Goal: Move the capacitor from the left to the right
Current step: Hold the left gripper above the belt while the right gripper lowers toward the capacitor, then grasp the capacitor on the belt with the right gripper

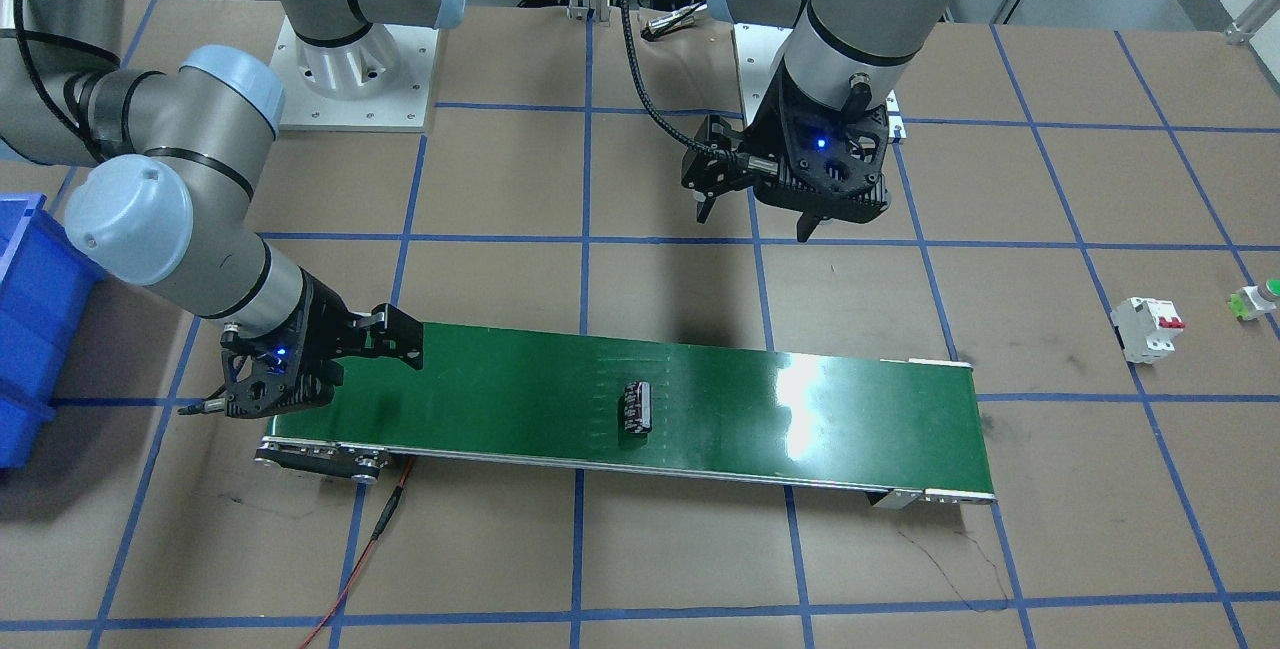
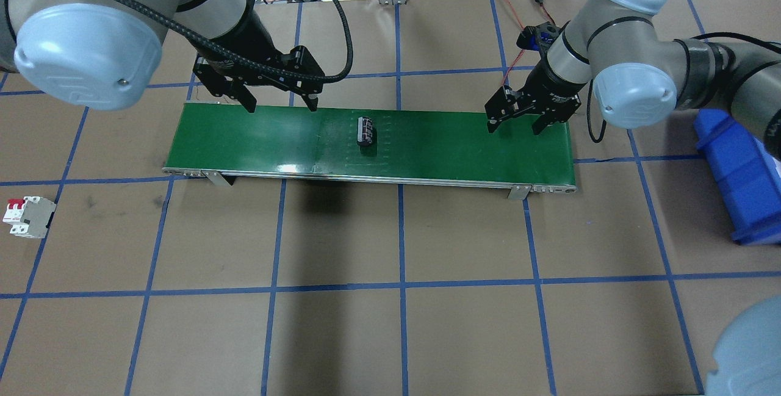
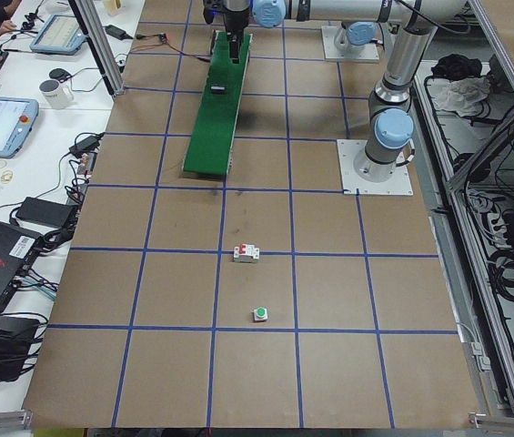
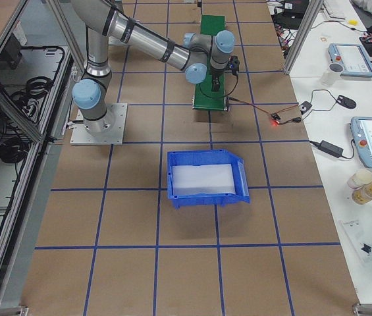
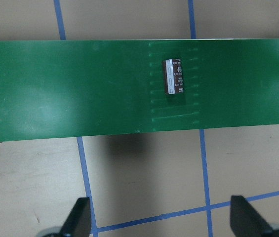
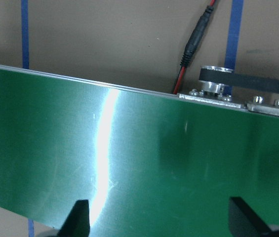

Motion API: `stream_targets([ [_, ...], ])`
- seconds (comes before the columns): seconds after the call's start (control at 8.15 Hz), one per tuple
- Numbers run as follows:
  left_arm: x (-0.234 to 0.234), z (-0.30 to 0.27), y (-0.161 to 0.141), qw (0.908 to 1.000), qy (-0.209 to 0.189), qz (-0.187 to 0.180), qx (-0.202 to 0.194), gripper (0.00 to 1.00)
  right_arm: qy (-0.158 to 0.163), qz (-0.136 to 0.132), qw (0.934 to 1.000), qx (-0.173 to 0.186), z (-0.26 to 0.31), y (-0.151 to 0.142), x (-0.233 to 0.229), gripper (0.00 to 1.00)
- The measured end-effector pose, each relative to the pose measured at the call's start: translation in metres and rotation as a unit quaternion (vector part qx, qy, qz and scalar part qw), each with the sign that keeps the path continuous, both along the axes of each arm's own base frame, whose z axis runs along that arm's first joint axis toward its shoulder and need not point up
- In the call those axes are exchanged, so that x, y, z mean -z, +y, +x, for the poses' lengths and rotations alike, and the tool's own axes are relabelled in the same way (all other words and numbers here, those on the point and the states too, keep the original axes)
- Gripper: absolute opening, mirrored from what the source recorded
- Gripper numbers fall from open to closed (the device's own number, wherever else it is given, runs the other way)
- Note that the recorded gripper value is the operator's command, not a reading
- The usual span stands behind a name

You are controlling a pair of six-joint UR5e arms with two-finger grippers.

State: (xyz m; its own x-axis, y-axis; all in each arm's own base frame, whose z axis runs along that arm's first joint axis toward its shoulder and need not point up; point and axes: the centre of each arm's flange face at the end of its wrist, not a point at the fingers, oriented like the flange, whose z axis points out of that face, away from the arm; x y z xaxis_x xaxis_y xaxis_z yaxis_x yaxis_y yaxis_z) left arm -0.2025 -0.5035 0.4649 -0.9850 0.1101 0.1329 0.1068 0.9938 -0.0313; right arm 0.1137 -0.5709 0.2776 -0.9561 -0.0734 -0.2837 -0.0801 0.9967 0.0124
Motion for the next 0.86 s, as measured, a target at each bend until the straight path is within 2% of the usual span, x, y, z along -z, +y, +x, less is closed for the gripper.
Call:
stream_targets([
  [0.49,0.004,-0.003,-0.003,0.9999,0.01,0.005,0.0,1.0,0.008,-0.01,0.9997,0.02,0.022,0.0,-0.007,1.0],
  [0.86,0.006,-0.005,-0.003,0.9998,0.016,0.008,-0.001,1.0,0.014,-0.031,0.9993,0.015,0.045,-0.002,-0.008,1.0],
])
